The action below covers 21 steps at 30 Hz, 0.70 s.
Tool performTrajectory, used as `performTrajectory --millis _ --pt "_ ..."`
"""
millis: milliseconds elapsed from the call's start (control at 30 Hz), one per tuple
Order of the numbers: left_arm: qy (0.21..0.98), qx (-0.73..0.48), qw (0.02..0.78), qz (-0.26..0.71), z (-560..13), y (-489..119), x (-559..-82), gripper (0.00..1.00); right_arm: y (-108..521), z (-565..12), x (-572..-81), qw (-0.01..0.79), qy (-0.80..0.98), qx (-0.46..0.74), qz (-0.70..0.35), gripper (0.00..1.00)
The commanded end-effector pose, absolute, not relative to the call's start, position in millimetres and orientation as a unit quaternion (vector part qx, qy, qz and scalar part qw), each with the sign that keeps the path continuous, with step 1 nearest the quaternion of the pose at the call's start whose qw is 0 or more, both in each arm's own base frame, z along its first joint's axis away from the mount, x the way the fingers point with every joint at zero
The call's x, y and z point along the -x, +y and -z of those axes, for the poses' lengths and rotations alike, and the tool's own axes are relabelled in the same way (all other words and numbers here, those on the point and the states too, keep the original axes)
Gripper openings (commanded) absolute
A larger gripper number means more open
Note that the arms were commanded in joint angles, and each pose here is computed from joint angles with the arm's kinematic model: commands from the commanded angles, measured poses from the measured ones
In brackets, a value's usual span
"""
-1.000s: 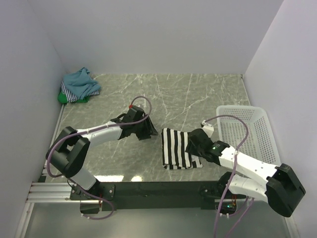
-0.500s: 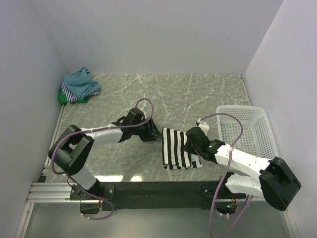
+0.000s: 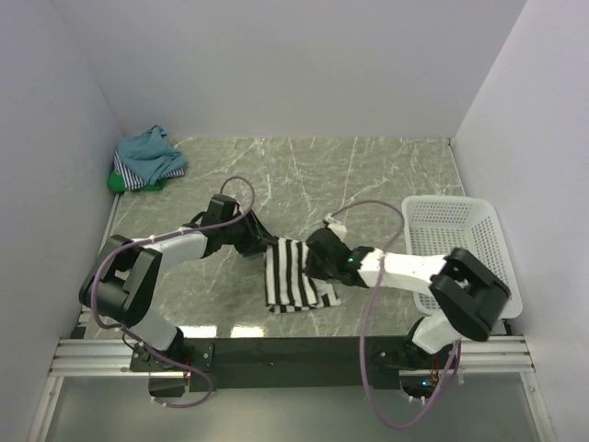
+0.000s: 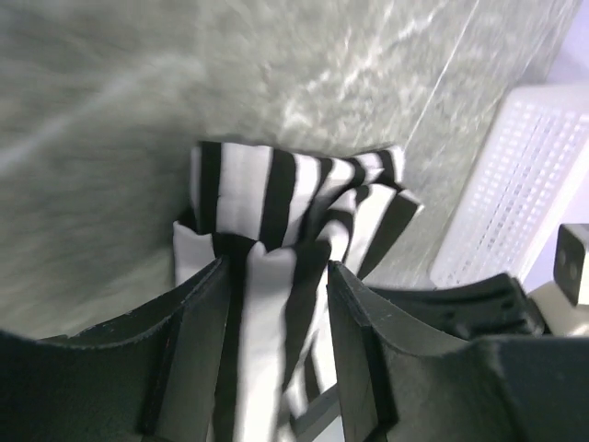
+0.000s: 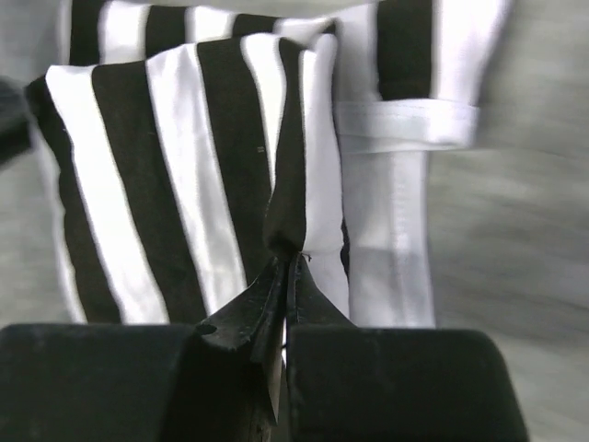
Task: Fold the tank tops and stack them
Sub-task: Neatly place the folded tank top to the corner
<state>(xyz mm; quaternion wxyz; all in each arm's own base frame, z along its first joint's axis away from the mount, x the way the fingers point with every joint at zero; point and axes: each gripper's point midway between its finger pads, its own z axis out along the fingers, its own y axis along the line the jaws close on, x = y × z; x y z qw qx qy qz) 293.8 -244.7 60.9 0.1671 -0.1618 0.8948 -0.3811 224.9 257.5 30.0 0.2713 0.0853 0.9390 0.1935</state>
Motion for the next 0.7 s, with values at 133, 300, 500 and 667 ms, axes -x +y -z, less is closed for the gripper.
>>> performTrajectory --millis 133,300,500,667 --pt "0.891 0.184 0.218 0.352 -86.0 -193.4 -312.0 0.51 352.5 -78.3 -256.5 0.281 0.909 -0.097 -0.290 0.00" --pt "0.894 0.200 0.254 0.309 -96.9 -165.2 -319.7 0.52 338.8 -103.5 -269.2 0.305 0.906 -0.095 -0.276 0.00" --pt "0.902 0.206 0.266 0.271 -94.2 -155.9 -313.8 0.50 317.1 -109.7 -267.1 0.318 0.910 -0.092 -0.250 0.00" --pt "0.906 0.207 0.273 0.250 -89.0 -162.1 -303.0 0.49 299.3 -98.9 -265.8 0.316 0.913 -0.101 -0.238 0.00"
